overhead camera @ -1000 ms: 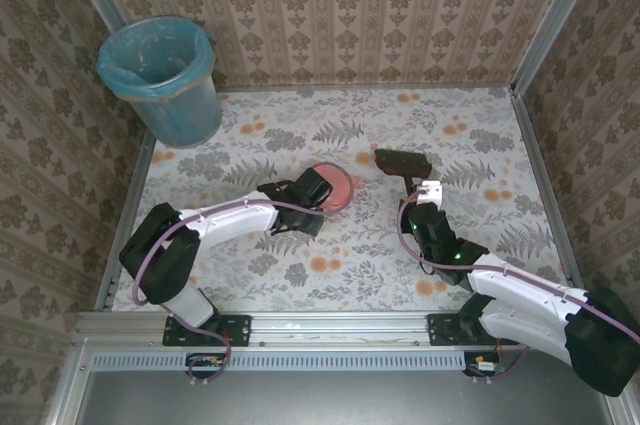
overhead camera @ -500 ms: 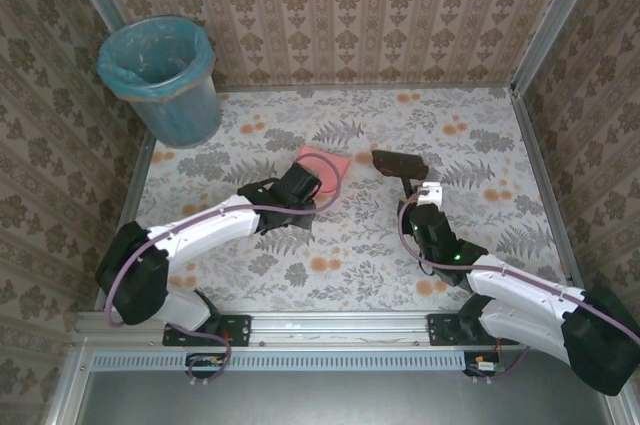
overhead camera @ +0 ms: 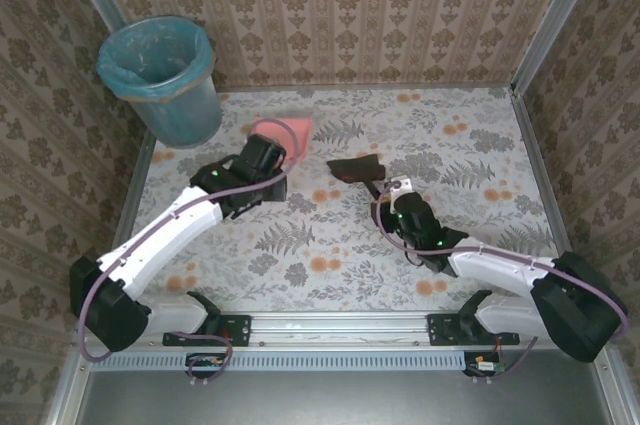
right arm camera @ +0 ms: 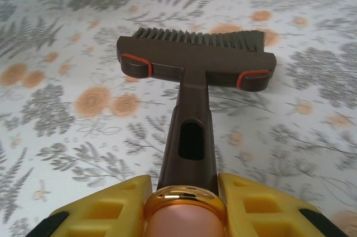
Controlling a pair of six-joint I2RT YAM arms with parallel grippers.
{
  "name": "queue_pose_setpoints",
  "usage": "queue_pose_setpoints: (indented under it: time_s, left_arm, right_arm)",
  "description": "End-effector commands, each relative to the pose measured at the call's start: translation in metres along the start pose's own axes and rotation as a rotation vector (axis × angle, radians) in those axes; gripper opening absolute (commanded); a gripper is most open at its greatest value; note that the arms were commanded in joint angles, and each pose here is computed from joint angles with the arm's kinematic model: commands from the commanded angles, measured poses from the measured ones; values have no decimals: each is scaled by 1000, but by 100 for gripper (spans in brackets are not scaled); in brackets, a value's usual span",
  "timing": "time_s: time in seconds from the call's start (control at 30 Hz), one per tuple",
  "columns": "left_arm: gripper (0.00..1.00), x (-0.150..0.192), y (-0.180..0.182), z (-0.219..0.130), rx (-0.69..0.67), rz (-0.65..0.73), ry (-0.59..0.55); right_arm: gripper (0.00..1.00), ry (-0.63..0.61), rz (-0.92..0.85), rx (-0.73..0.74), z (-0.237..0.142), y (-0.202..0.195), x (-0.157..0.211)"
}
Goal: Sweep away the paper scraps from the table
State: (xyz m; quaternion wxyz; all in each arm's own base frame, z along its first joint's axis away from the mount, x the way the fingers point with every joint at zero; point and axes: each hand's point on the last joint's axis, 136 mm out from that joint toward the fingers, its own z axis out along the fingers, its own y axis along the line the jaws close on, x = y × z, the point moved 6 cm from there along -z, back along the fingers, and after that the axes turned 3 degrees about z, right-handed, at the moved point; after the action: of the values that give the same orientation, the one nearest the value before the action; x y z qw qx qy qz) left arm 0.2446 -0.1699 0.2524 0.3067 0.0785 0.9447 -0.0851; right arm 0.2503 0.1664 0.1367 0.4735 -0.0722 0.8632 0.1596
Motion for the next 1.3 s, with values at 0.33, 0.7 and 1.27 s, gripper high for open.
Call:
queue_pose_setpoints:
  time_s: [0.33, 0.7, 1.27]
  left_arm:
    - [0, -67, 60, -56, -9, -261, -39]
    - [0, -133, 107, -78, 19, -449, -125]
    - [0, -216, 164, -73, 206, -694, -221]
  right_arm:
    - [0, 52, -133, -148, 0, 40, 0]
    - [0, 24, -154, -131, -8, 37, -4]
    - [0, -4, -161, -108, -15, 32, -6]
